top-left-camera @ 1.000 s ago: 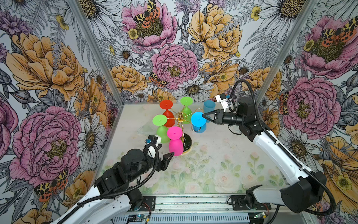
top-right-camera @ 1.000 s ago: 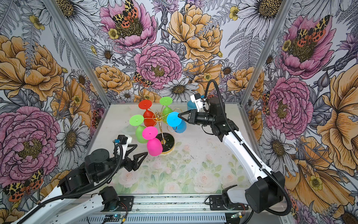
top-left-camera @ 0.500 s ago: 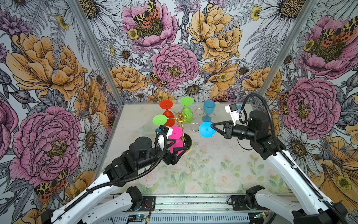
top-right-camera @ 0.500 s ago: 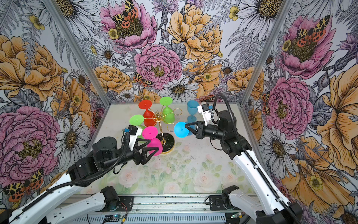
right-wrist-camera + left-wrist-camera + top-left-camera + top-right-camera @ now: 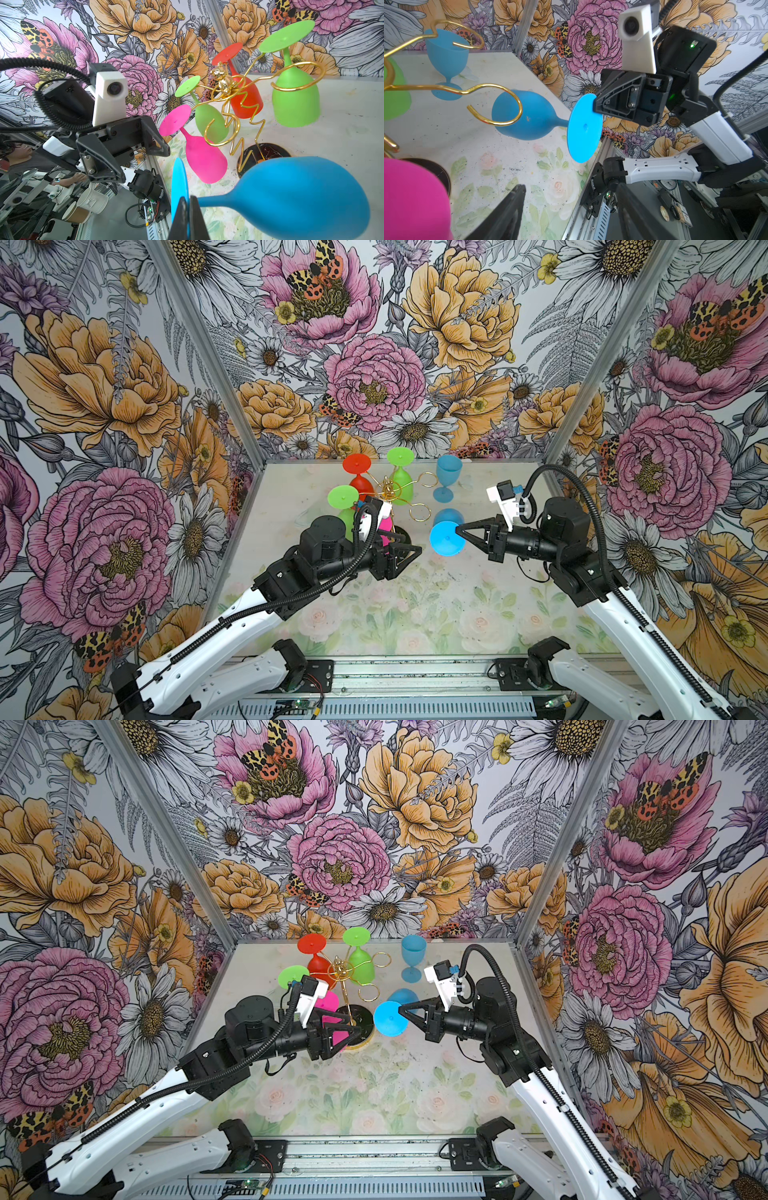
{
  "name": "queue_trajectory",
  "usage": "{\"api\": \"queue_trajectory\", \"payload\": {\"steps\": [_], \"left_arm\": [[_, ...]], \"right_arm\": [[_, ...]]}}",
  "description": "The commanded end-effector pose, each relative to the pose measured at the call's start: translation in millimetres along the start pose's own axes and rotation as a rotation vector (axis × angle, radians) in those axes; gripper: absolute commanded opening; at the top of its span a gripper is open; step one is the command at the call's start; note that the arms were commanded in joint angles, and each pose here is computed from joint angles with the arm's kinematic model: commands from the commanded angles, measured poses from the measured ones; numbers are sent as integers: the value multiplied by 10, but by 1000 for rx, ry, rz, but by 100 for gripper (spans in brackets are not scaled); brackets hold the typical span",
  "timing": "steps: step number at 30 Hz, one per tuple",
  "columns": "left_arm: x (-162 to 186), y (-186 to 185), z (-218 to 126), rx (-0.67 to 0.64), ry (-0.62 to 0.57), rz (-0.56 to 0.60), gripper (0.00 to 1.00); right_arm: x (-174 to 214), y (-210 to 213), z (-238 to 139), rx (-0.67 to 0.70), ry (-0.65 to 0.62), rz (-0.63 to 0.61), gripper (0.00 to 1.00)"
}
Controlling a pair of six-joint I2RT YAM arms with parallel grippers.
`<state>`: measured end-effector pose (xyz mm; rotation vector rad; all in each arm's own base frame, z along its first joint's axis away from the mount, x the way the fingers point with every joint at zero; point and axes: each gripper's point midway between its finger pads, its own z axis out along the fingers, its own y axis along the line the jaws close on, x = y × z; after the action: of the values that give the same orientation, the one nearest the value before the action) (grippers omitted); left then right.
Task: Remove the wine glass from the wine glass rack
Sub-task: 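Pull the light blue glass off the rack toward the left gripper with right gripper, then grasp the glass base with the left gripper beside the right gripper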
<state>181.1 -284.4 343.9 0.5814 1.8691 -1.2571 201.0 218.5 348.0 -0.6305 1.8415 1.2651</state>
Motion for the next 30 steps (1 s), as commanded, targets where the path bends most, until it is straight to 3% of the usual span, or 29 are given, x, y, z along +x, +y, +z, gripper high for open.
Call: {"api": "queue_trajectory", "payload": {"steps": [1, 11, 20, 24, 30], "left_arm": [[-84, -154, 14, 110, -18, -35, 67], [14, -164, 201, 190, 58, -106, 55], [70, -230, 268, 252, 102, -127, 37], [119, -235, 262, 262, 117, -131, 20], [167, -219, 237, 256, 123, -141, 8]], "right_arm": [[13, 166, -27, -52, -4, -47, 0], [49, 308, 88, -87, 25, -70, 0], [43, 299, 125, -71, 24, -82, 0], [36, 269, 117, -52, 15, -89, 0], [12, 269, 101, -41, 3, -91, 0]]}}
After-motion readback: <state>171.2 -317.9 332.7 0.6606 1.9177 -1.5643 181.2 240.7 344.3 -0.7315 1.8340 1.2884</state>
